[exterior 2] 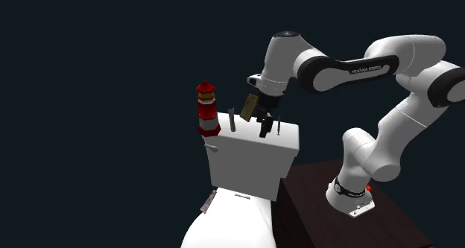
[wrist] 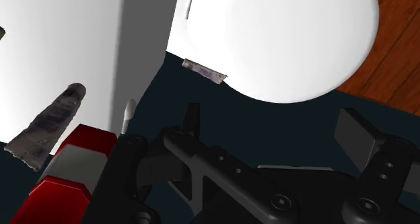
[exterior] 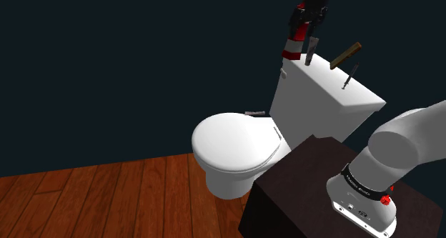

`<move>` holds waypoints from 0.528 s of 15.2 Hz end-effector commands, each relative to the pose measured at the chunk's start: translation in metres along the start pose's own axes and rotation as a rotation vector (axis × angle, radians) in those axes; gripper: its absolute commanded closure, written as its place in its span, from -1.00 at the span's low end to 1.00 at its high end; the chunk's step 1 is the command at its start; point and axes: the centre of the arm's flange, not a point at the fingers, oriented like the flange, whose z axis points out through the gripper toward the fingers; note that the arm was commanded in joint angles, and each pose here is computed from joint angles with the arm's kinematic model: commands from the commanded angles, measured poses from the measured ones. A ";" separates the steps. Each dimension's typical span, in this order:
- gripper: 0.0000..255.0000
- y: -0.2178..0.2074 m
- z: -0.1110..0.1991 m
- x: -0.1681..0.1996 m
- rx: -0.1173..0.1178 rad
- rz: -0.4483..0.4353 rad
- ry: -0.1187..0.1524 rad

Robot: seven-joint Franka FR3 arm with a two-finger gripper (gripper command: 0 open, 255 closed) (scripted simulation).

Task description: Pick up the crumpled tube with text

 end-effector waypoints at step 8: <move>-1.00 0.091 0.025 0.059 -0.037 0.245 0.035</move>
